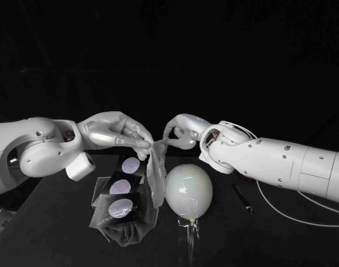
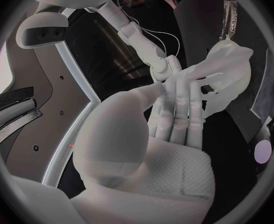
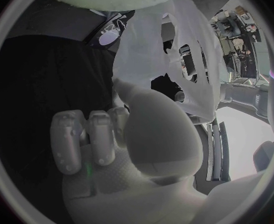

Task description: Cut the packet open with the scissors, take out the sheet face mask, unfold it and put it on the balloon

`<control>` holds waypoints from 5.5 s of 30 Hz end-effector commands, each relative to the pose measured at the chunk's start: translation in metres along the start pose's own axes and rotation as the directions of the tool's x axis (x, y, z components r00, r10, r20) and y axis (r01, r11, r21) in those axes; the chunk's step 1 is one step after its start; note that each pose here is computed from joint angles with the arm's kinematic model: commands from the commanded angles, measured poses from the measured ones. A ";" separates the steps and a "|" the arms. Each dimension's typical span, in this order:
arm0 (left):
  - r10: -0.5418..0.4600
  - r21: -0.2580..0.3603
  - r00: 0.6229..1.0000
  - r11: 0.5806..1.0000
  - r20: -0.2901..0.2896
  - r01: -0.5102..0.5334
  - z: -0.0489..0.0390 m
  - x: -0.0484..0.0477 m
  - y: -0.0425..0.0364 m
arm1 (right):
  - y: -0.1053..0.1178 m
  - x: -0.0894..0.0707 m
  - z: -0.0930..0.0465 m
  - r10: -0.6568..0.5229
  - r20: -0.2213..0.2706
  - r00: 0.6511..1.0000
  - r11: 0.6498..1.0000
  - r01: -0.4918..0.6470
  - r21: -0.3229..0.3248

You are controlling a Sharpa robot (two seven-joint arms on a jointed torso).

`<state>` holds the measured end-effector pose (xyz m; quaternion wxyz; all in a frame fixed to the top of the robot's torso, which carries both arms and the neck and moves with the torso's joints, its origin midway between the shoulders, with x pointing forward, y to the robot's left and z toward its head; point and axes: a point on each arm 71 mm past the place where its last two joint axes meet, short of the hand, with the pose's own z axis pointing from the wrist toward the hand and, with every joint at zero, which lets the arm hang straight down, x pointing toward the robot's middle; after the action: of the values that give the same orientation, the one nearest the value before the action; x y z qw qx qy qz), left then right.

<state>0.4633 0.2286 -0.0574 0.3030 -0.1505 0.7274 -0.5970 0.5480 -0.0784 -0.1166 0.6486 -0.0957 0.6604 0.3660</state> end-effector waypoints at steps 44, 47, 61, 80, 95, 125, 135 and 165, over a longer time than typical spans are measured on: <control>-0.171 -0.012 0.982 0.985 0.082 0.172 0.0610 0.1028 0.0432 | -0.031 -0.013 -0.050 -0.101 0.026 0.995 0.995 0.101 -0.004; -0.174 -0.009 0.981 0.985 0.082 0.175 0.0678 0.1068 0.0430 | -0.035 -0.013 -0.053 -0.103 0.027 0.994 0.995 0.102 0.005; -0.154 -0.063 0.985 0.985 0.077 0.159 0.0984 0.1253 0.0558 | -0.051 -0.013 -0.066 -0.105 0.027 0.994 0.994 0.104 0.042; -0.061 -0.112 0.998 0.992 0.014 0.062 0.1223 0.1468 0.0614 | -0.068 -0.008 -0.077 -0.116 0.036 0.993 0.989 0.112 0.095; -0.004 -0.124 1.000 0.992 -0.017 0.002 0.1326 0.1555 0.0594 | -0.076 -0.004 -0.081 -0.188 0.034 0.982 0.978 0.184 0.102; 0.003 -0.190 0.999 0.982 -0.049 -0.013 0.1377 0.1591 0.0654 | -0.087 0.007 -0.086 -0.209 0.033 0.977 0.970 0.203 0.135; 0.011 -0.182 0.995 0.983 -0.099 -0.029 0.1381 0.1640 0.0644 | -0.097 0.006 -0.089 -0.237 0.011 0.971 0.953 0.231 0.198; 0.096 -0.141 0.970 0.981 -0.222 -0.130 0.1393 0.1789 0.0596 | -0.101 0.009 -0.095 -0.202 -0.034 0.979 0.941 0.204 0.269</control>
<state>0.4234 0.0333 -0.1767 0.2443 -0.0941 0.8056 -0.5315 0.5329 -0.2049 -0.1706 0.6943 -0.0856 0.6849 0.2037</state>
